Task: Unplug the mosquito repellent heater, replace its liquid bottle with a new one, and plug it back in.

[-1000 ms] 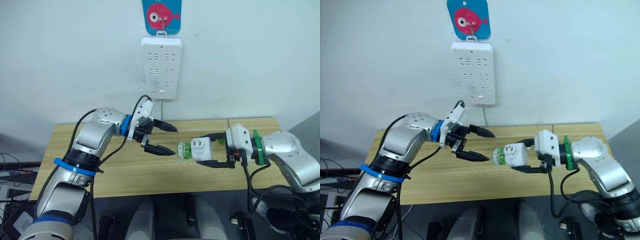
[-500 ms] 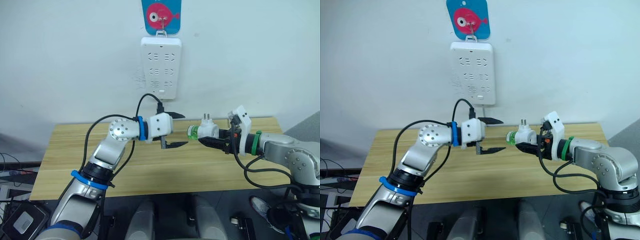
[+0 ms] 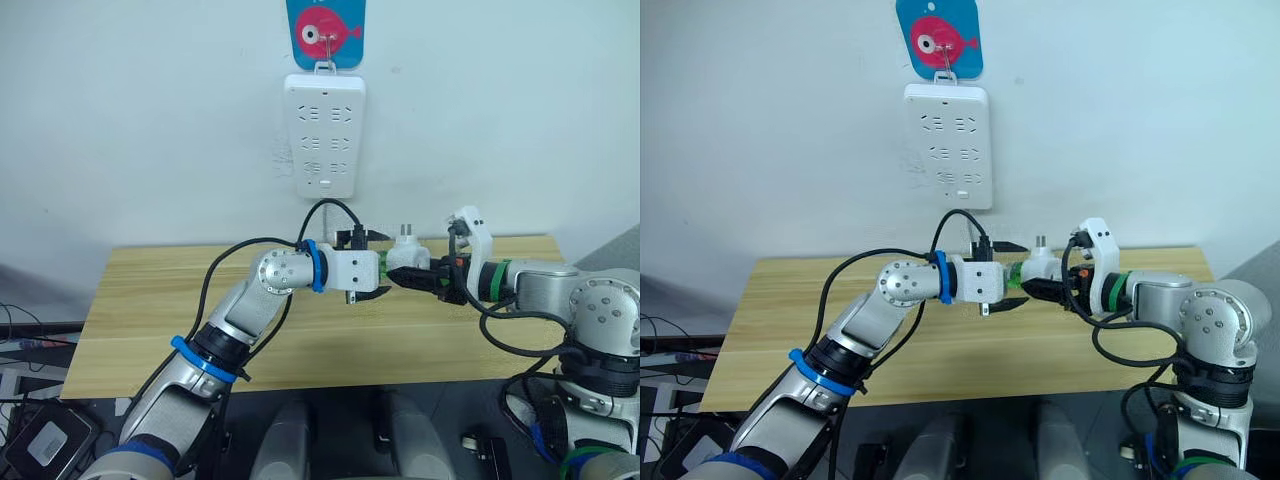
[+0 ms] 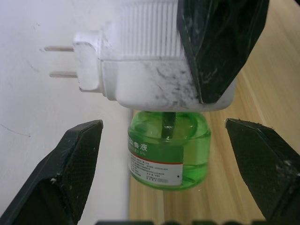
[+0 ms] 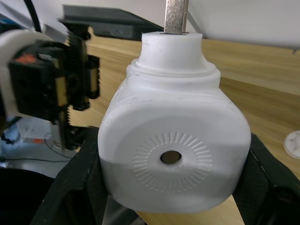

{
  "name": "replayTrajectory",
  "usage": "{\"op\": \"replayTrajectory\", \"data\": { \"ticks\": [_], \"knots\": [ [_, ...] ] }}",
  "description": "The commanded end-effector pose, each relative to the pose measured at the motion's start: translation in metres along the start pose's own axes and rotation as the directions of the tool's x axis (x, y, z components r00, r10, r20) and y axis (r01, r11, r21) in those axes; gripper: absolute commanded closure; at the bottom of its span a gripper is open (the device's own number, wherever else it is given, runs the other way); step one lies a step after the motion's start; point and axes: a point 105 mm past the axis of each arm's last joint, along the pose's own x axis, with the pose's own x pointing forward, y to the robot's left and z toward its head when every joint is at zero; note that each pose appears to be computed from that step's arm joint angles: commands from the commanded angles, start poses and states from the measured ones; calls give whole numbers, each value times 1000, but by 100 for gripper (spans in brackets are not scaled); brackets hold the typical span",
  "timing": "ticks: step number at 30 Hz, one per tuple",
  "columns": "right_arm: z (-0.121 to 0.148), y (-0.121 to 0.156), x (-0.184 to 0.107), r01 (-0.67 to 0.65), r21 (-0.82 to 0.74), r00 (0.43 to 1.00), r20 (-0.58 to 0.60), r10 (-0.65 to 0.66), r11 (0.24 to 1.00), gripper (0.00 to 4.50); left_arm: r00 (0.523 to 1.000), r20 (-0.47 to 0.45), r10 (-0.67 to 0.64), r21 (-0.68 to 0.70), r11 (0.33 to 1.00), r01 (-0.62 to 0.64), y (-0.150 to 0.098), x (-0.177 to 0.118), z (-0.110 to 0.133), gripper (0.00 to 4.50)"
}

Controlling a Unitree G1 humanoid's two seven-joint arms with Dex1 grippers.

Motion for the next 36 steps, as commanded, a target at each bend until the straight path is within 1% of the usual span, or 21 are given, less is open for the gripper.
{"op": "replayTrajectory", "data": {
  "ticks": [1,3,5,6,7,8,13,17,19,20,21,23,25,31,33,34,36],
  "knots": [
    [10,12,-5,-33,-45,998,45,35,998,151,1000,16,17,37,999,-18,5,3,9,38],
    [9,13,-6,-34,-43,998,44,36,998,151,1000,5,8,31,999,-8,3,3,7,83],
    [9,14,-5,-37,-41,998,45,39,998,151,1000,-3,0,24,1000,0,0,3,6,145],
    [9,15,-5,-40,-41,998,45,42,998,151,1000,-13,-6,22,1000,7,-1,3,4,188],
    [9,15,-5,-43,-43,998,45,45,998,151,1000,-22,-14,20,1000,15,-3,3,3,211],
    [9,16,-5,-44,-42,998,45,46,998,151,1000,-24,-18,16,1000,18,-4,3,2,223],
    [9,20,-4,-63,-37,997,45,64,997,151,1000,-12,-16,12,1000,16,-5,3,4,223],
    [10,24,-4,-71,-60,996,50,74,996,151,1000,-4,6,3,1000,-6,-2,3,5,223],
    [11,27,-7,-68,-111,995,62,76,992,78,1000,8,27,-20,999,-27,1,4,6,223],
    [12,28,-9,-61,-135,994,81,72,989,48,999,15,41,-44,998,-40,3,4,6,223],
    [13,29,-11,-51,-158,992,103,67,986,7,998,25,58,-76,996,-56,4,5,6,223],
    [15,28,-17,-12,-190,987,154,42,982,0,995,41,92,-146,986,-85,6,6,5,223],
    [20,27,-24,37,-194,967,254,14,980,0,987,75,140,-226,967,-120,8,6,6,223],
    [23,30,-32,132,-224,920,391,-35,965,0,954,133,269,-391,899,-199,20,5,12,223],
    [29,37,-30,147,-215,883,469,-30,966,0,926,166,340,-509,833,-214,27,6,18,223],
    [31,42,-27,143,-228,871,491,-14,963,0,912,186,366,-559,803,-208,30,6,21,223],
    [32,47,-24,146,-248,857,515,3,958,0,898,205,390,-620,761,-189,31,6,25,223]
  ]
}}
